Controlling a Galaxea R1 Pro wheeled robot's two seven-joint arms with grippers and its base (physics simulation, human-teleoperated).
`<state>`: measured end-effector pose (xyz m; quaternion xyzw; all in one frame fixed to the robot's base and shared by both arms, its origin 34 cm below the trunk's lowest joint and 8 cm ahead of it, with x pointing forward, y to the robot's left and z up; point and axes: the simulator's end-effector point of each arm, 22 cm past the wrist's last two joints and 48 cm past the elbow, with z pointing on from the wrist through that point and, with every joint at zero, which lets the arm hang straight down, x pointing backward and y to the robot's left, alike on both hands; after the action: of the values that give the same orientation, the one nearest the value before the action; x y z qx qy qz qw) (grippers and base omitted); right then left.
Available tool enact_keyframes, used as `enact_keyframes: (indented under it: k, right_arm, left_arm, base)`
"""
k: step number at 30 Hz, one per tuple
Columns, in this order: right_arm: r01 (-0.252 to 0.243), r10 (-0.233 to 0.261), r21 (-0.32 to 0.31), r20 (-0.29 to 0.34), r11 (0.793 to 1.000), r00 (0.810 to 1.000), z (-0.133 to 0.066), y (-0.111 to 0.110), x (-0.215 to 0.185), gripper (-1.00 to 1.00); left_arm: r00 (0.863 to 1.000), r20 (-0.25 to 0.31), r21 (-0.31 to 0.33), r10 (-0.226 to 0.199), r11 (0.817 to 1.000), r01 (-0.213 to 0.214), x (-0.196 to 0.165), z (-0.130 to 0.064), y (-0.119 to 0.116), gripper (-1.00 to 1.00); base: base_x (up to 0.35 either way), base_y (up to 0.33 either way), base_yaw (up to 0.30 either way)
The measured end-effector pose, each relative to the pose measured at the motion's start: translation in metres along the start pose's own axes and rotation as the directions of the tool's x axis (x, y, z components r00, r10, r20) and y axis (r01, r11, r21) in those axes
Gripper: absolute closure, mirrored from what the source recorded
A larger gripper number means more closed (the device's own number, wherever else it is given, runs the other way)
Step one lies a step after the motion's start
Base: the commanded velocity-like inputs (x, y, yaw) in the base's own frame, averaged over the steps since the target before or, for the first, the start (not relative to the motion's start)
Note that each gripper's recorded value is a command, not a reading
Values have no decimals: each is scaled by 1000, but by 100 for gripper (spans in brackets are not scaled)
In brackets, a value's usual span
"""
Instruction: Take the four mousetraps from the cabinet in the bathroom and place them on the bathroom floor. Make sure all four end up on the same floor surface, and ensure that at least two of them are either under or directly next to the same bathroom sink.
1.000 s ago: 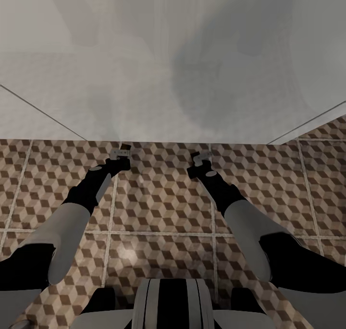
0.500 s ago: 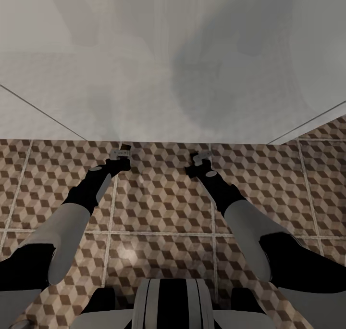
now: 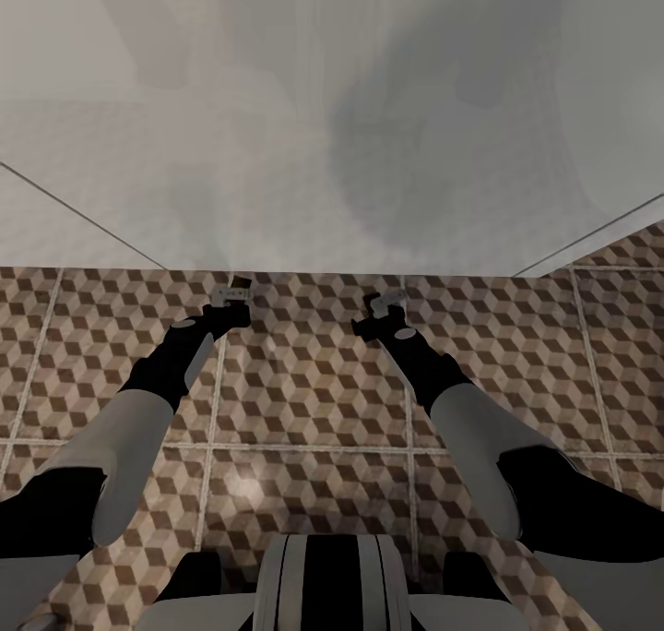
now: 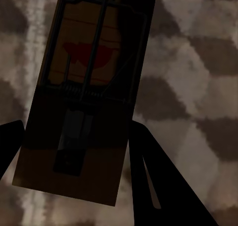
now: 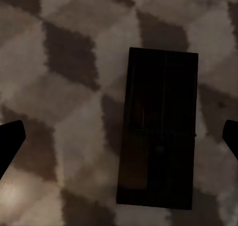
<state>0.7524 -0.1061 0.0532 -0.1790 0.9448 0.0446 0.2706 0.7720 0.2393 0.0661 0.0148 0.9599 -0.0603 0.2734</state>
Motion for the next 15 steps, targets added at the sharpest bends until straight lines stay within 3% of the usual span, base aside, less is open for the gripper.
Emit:
enact_keyframes:
  k: [15]
  right_arm:
    - [0, 0, -1, 0, 1000, 1000, 0, 0, 0, -100]
  left_arm:
    - [1000, 0, 1, 0, 1000, 0, 0, 0, 0, 100]
  base:
    - [0, 0, 0]
